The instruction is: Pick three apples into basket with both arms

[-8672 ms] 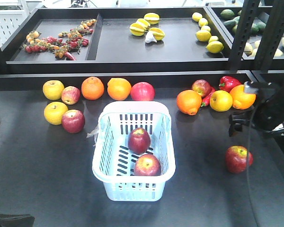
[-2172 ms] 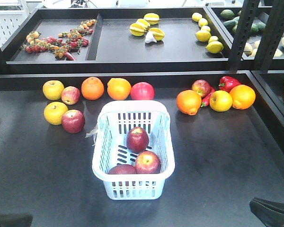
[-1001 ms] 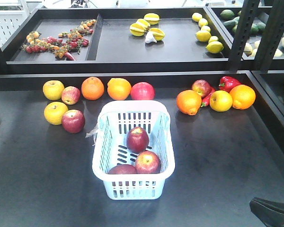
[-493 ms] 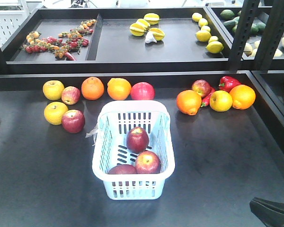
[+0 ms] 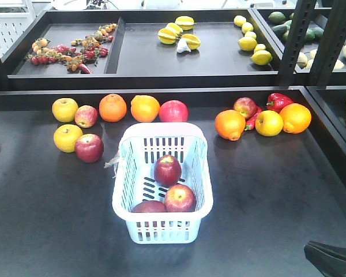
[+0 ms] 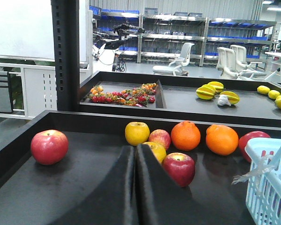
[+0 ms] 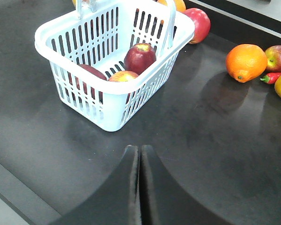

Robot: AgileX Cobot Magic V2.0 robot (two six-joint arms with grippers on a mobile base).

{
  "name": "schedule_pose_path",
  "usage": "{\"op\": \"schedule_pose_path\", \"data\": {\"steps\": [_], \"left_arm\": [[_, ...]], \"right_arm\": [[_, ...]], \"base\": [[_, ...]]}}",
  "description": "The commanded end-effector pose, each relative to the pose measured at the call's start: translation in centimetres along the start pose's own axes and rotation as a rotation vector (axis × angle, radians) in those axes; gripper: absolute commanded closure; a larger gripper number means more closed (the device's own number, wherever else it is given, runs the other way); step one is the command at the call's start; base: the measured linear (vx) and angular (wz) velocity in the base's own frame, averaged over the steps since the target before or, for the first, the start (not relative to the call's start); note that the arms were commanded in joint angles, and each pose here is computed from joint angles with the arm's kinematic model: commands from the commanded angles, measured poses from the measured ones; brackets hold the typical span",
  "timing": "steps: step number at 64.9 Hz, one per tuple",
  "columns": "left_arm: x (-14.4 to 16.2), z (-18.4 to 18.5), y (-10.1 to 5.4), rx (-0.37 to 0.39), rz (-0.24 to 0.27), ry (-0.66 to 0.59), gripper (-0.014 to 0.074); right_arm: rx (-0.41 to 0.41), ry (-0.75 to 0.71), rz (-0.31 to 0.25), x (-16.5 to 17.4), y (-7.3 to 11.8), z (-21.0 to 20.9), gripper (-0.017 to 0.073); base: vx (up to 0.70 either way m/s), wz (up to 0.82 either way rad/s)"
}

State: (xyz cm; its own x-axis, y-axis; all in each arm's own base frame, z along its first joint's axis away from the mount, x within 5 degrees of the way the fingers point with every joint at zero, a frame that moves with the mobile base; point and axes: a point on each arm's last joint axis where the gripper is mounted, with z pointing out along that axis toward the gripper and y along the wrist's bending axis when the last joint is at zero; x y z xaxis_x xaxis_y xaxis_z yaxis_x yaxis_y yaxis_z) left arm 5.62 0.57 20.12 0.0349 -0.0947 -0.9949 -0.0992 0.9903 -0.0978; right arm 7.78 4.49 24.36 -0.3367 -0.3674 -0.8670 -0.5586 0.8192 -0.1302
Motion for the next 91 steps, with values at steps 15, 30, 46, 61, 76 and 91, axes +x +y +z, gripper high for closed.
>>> {"op": "schedule_pose_path", "data": {"steps": [15,30,46,61,76,91], "left_arm": [[0.0,-0.1,0.0,0.003,-0.009,-0.068,0.06],[0.0,-0.1,0.0,0.003,-0.009,-0.068,0.06],[0.0,-0.1,0.0,0.003,-0.009,-0.068,0.06],[0.0,-0.1,0.0,0.003,-0.009,-0.068,0.06],[0.0,-0.1,0.0,0.003,-0.009,-0.068,0.06],[0.0,-0.1,0.0,0.003,-0.009,-0.068,0.06]], "right_arm": [[0.023,-0.084,-0.005,-1.4,-0.3,-0.3,0.0564],[0.028,-0.094,-0.017,-1.0,-0.3,-0.3,0.0564],[0.079,-0.137,0.11,4.6,0.2,0.6,0.0564],[0.308,-0.231,0.339,7.0,-0.8,-0.1,0.0564],[0.48,-0.35,0.367,7.7,-1.5,-0.6,0.0564],[0.513,-0.521,0.305,6.2,-1.7,-1.3,0.0564]], "base": [[0.0,0.0],[0.0,0.0],[0.0,0.0],[0.0,0.0],[0.0,0.0],[0.0,0.0]]}}
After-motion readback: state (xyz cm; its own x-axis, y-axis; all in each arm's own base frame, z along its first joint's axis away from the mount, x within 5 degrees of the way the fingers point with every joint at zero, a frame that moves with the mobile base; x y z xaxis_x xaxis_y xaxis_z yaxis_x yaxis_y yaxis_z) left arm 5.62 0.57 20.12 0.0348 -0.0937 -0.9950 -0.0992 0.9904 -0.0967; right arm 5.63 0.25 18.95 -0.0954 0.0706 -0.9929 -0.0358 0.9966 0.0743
